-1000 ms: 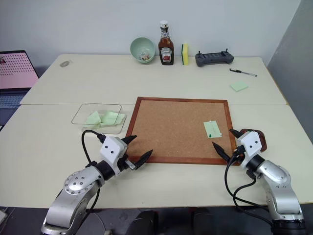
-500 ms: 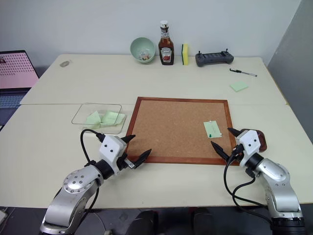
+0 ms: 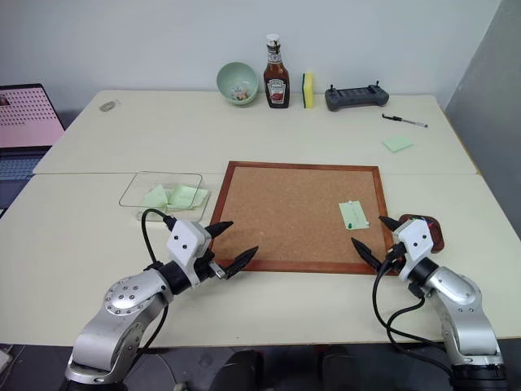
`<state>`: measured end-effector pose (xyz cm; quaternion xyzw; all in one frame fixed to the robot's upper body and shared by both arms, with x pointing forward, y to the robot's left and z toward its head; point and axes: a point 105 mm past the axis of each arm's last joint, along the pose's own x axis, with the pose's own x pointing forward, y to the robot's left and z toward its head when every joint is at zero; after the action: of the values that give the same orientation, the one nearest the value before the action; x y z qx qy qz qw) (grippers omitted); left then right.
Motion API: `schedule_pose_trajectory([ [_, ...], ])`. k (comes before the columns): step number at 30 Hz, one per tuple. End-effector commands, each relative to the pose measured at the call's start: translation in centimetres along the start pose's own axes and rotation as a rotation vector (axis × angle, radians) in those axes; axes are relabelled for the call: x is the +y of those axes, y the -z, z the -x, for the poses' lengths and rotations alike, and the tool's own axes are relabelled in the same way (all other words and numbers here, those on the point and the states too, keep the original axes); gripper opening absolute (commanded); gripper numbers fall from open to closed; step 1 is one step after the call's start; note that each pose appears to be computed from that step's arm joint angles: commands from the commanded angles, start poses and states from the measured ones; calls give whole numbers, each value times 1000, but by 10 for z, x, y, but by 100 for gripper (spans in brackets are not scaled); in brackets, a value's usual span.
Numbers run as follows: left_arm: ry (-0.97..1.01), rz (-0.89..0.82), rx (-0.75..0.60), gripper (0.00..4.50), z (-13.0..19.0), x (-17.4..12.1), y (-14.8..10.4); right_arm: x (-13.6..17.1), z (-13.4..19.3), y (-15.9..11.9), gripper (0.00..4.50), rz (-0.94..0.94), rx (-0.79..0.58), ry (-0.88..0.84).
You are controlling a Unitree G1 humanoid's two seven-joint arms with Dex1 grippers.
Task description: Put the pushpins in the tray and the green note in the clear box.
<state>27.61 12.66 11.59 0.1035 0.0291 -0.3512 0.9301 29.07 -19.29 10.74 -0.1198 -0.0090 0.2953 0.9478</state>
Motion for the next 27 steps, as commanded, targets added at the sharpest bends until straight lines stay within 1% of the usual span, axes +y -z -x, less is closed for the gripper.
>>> schedule_pose_trajectory([
  [1,39,-45,-90,399,-3,-2,-25,5,2,-15,450,33,-43,-3],
  [7,92,-72,-96,289,-28,-6,-29,9,1,-23,450,47,-59,-8],
  [10,147,-86,-82,232,-45,-10,-28,12,2,-22,450,43,-61,-6],
  [12,157,-91,-77,199,-56,-8,-28,13,3,-21,450,41,-59,-3],
  [15,175,-97,-68,136,-71,-6,-28,15,4,-20,450,38,-57,0],
  [17,184,-100,-59,87,-80,-6,-26,17,4,-20,450,37,-57,0],
  [20,199,-101,-31,29,-92,-9,-17,18,4,-23,450,40,-60,2],
  [22,200,-100,-17,5,-96,-11,-11,18,3,-25,450,43,-62,5],
  [27,201,-75,11,5,-98,-16,2,18,0,-28,450,41,-51,16],
])
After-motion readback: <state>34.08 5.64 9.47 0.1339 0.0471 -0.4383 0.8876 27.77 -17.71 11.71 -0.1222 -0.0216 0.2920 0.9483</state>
